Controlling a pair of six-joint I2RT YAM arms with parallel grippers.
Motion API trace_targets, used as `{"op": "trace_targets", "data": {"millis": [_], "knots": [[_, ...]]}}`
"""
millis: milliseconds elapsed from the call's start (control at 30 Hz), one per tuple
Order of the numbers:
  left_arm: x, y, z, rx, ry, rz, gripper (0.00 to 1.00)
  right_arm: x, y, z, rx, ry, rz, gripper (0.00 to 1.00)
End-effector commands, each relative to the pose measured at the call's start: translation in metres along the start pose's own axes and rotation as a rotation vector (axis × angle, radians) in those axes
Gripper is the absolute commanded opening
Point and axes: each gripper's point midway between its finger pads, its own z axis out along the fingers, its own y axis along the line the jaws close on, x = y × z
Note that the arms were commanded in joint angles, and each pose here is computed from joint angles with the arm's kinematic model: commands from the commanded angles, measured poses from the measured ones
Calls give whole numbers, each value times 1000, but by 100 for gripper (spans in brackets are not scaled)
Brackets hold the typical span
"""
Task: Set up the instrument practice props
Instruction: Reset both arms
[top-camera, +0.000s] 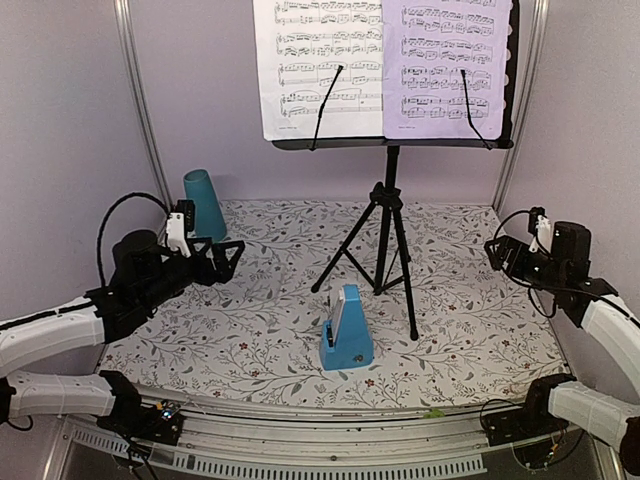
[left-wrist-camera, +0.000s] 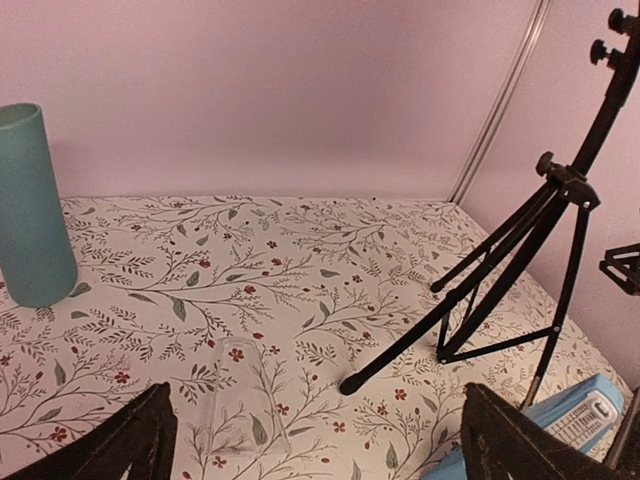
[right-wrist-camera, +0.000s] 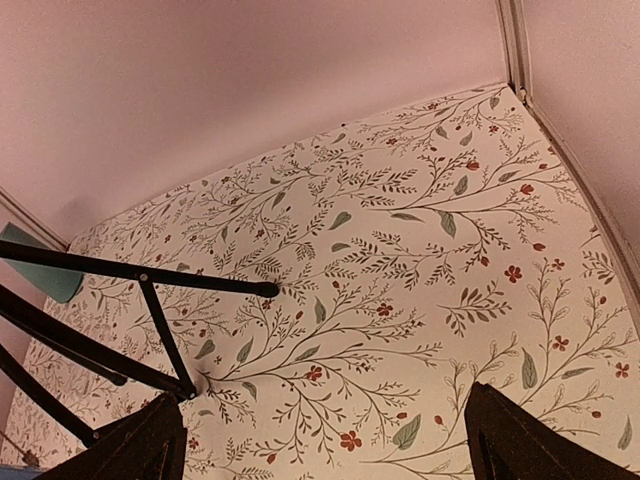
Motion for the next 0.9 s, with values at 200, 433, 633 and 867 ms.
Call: {"op": "trace_targets", "data": {"millis": [200,433,633,867], "knots": [[-9,36,2,-110,10,-43,99,-22,-14,12,33,-114,-41,99],[-6,73,8,-237,34,-64,99,-27,-47,23,160,-209,-127,99],[-3,105,6,-340,44,-44,99,-38,-95,35,271,-269,-93,99],[1,145,-9,-505,34,29,99,-45,-99,37,260,-463,-179,99]]}}
